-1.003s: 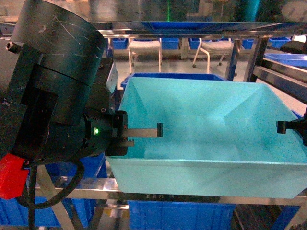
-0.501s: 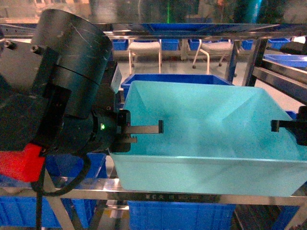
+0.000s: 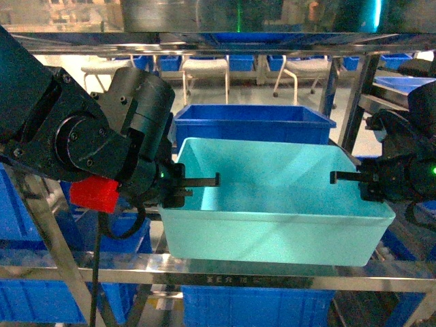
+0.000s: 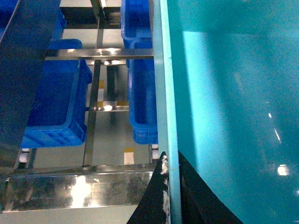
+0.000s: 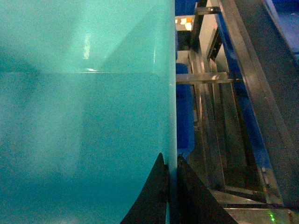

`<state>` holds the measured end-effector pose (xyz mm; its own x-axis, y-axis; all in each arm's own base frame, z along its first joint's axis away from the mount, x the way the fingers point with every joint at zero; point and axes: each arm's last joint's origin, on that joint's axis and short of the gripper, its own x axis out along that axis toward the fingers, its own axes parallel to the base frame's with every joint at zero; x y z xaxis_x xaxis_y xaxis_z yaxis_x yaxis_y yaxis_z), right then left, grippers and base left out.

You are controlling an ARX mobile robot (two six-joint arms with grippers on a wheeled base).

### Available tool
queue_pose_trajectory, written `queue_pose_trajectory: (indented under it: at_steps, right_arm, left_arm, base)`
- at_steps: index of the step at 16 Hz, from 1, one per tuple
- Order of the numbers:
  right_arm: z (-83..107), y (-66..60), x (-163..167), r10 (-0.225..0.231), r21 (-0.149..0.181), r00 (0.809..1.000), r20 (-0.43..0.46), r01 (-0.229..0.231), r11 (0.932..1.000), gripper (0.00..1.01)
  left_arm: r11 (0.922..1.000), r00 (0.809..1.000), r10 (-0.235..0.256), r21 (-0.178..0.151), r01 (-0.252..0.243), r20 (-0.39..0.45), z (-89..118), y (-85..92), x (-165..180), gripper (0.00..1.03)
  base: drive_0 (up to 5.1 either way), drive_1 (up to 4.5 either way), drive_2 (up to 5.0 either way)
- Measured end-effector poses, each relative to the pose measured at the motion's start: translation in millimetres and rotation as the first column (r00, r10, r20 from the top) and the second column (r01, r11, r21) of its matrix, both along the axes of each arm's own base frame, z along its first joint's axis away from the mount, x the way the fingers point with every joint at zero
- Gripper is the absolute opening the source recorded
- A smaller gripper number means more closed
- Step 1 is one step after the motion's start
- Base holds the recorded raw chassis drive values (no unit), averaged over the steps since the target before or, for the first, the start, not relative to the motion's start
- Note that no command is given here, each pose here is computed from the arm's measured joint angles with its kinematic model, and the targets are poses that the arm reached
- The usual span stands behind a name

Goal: Organize blue bins on left shelf correctly

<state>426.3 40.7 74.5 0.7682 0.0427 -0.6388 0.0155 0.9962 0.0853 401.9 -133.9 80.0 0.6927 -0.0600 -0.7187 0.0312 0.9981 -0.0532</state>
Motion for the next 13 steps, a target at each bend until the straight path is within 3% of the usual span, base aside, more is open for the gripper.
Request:
queue_pose_trajectory:
  at_steps: [4,13]
  right_arm:
    - [-17.9,6.4,21.6,0.008,0.008,0.997,-0.075,-0.008,0.9999,0.02]
    - [-27.2,7.4,55.7,-0.011,-0.015,0.996,-0.094,0.01,0.9998,0.02]
  left_arm:
    - [0.9998,0.999,0.021,0.006,-0.02,-0.049,-22.2,8.2,14.2,0.02]
    - [0.9997,0.999,0.022,0.006,-0.022,-0.049,-26.9,4.1,46.3,0.04]
  base:
    - [0.0,0.0,0.0]
    - [0.0,0.0,0.0]
